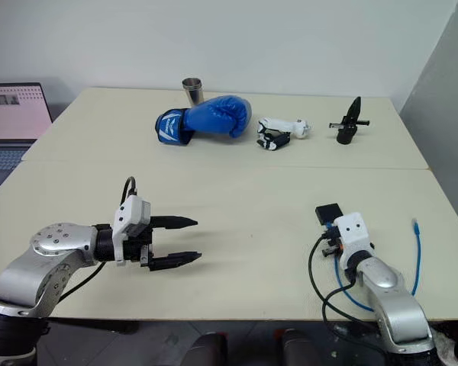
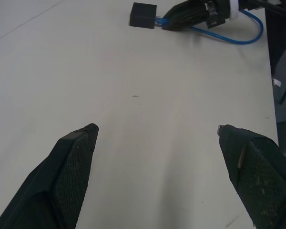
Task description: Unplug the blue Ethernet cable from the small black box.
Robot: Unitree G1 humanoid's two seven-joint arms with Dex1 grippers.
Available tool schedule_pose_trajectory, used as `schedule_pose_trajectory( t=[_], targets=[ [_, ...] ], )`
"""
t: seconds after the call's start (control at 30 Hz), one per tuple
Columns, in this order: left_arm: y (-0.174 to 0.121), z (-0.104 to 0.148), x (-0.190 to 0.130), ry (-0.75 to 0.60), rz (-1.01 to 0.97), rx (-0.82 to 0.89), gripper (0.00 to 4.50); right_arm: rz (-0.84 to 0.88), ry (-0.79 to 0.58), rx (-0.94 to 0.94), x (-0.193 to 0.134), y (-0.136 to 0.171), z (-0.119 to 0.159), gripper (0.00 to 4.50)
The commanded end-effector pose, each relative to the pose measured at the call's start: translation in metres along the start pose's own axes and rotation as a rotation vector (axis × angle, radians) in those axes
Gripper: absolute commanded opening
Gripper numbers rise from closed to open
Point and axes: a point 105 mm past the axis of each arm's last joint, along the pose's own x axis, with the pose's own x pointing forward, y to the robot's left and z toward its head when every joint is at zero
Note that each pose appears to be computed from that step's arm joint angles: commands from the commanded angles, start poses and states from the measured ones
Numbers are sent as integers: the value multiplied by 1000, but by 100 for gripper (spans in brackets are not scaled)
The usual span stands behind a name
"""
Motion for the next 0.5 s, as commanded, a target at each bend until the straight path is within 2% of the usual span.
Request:
schedule_pose_trajectory(
  t=[0.03,0.17,0.3,0.37,0.5],
  targets=[
    [8,13,-2,-68,20,-32,430,43,-79,-170,-2,1,18,11],
    [12,23,-1,-148,-22,-166,430,178,-236,-435,-2,19,55,10],
    [14,40,-1,-230,-115,-326,430,346,-448,-756,-4,47,94,10],
    [15,51,-1,-271,-184,-416,430,448,-636,-963,-10,69,124,10],
    [17,63,3,-299,-233,-468,430,535,-825,-1113,-16,87,148,10]
  ],
)
